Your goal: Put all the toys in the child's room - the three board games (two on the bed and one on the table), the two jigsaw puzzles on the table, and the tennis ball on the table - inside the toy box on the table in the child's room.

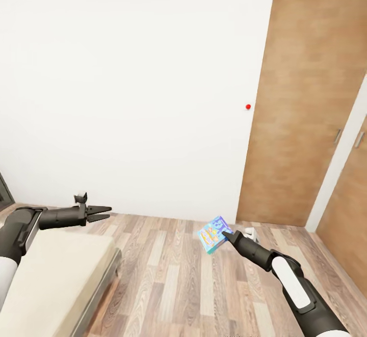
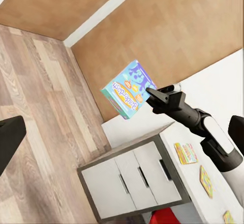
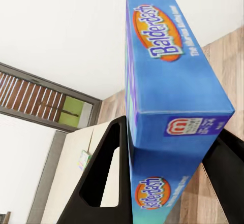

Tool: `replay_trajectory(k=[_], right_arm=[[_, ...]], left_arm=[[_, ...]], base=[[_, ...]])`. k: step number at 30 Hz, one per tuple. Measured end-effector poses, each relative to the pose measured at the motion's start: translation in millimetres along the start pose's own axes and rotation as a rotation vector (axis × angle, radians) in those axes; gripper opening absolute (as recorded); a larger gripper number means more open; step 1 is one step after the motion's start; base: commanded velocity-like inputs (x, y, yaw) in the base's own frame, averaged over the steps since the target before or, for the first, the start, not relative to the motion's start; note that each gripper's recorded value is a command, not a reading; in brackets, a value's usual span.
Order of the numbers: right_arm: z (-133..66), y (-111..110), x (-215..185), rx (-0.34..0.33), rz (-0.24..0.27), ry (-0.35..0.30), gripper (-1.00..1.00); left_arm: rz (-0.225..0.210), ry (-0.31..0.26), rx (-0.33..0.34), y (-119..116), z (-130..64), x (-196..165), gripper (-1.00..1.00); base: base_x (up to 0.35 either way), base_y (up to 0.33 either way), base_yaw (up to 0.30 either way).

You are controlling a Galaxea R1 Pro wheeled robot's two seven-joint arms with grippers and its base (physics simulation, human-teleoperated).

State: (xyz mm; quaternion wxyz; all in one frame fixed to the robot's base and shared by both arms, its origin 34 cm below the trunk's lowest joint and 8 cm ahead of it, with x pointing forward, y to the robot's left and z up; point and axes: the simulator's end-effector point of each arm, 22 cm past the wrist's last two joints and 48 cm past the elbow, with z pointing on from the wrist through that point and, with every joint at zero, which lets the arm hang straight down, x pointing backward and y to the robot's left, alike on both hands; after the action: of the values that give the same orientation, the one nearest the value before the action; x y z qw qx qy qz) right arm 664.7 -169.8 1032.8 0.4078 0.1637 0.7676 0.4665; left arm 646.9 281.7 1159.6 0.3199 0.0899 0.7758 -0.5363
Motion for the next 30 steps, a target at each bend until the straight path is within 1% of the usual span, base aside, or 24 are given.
replay_trajectory(k=[30], right_arm=[[-3.7,12,-7,-0.015,-0.016,-0.02,-1.0]], left_arm=[[0.023,-0.011,0.006,-12,-4.5,-5,1.0]], base=[[0.0,0.0,-0.271]])
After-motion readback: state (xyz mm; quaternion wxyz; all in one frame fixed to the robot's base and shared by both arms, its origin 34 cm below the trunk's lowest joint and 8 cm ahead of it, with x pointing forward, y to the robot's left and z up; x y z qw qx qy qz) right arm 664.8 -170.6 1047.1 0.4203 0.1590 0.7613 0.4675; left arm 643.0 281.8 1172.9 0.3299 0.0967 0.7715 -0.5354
